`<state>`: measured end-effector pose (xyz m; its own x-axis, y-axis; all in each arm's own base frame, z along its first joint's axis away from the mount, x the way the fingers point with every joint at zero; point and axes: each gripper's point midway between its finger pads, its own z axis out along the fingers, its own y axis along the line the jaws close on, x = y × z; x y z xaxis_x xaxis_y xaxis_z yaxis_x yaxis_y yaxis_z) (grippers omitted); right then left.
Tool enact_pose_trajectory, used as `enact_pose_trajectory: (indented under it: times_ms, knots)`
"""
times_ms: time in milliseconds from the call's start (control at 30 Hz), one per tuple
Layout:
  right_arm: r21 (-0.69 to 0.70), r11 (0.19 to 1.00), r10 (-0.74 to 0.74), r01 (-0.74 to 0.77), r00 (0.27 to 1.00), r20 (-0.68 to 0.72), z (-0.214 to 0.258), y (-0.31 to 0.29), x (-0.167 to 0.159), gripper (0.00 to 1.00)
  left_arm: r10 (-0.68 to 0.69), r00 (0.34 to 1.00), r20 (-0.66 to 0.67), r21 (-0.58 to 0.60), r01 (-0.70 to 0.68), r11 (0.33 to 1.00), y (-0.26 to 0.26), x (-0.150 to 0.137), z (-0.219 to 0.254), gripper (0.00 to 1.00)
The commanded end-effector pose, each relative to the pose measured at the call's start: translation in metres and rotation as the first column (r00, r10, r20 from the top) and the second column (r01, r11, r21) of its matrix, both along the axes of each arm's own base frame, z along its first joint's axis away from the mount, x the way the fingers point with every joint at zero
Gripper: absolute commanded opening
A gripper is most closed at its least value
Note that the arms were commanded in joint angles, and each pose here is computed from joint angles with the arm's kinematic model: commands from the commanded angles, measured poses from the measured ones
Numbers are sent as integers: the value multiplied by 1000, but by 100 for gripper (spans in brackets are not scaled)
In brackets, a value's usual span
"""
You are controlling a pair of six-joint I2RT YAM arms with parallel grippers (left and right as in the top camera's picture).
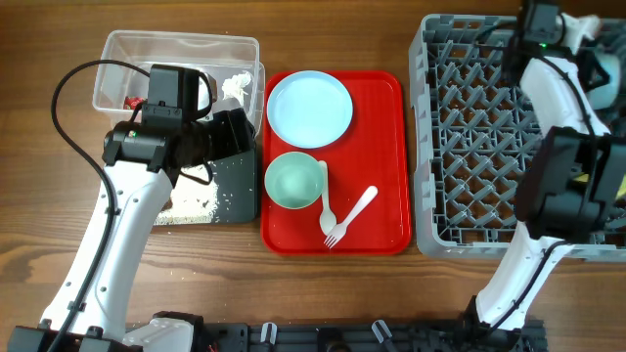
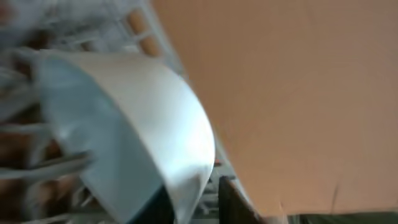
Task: Sort waste into correct bins and load items into the dishwasher rack
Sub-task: 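Place the light-blue bowl upside down in the rack's far right area, then move the right gripper back over the green bowl on the red tray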
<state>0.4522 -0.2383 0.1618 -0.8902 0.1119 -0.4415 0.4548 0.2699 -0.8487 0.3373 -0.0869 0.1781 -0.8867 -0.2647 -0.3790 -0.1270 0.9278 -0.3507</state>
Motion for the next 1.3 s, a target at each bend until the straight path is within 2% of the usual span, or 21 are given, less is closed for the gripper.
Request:
enact_pose_trajectory:
  times_ms: [0,67,233,333,367,467,500,533,600,633,700,867,967,1067,1167,1267]
  knots:
    - [93,992,88,-90,996,28,-12,26,15,55,1,1000,7,9,-1,1000,2,1,1,83]
    - [133,982,124,-133,990,70,-1,34,19,70,1,1000,7,9,-1,1000,2,1,1,84]
    - [226,941,207,-252,957,202,43,52,20,82,1,1000,7,9,-1,1000,2,1,1,83]
    - [346,853,300,-391,909,288,62,82,20,84,1,1000,7,9,-1,1000,2,1,1,84]
    - [402,795,342,-455,883,323,66,99,21,85,1,1000,7,10,-1,1000,2,1,1,84]
    - [584,500,457,-640,767,450,70,172,20,85,2,1000,7,10,-2,1000,2,1,1,84]
    - [634,369,478,-680,724,498,71,202,17,84,2,1000,7,10,-2,1000,2,1,1,84]
    - [676,245,478,-696,693,540,72,230,11,79,2,1000,6,10,-2,1000,2,1,1,84]
    - [738,39,464,-674,666,584,69,278,-4,77,2,1000,0,11,-2,1000,2,0,0,83]
    - [762,-35,463,-647,665,586,66,299,-12,77,6,1000,-7,17,-6,1000,4,-2,-1,82]
    - [811,-117,490,-574,676,550,53,332,-29,78,97,994,-41,62,-94,994,17,-6,-7,82]
    - [915,-159,618,-371,686,385,12,399,-75,81,399,908,-128,167,-377,911,67,-26,-19,91]
    - [948,-159,660,-276,684,310,-12,431,-93,81,479,864,-155,165,-455,875,86,-31,-21,99]
    - [971,-140,681,-192,694,235,-37,462,-110,80,530,831,-168,150,-509,847,104,-33,-21,100]
    - [989,-58,673,-138,726,141,-63,475,-120,76,562,808,-176,155,-541,826,116,-36,-22,100]
    - [991,79,643,-106,766,30,-94,479,-127,75,579,794,-185,160,-557,815,122,-39,-23,100]
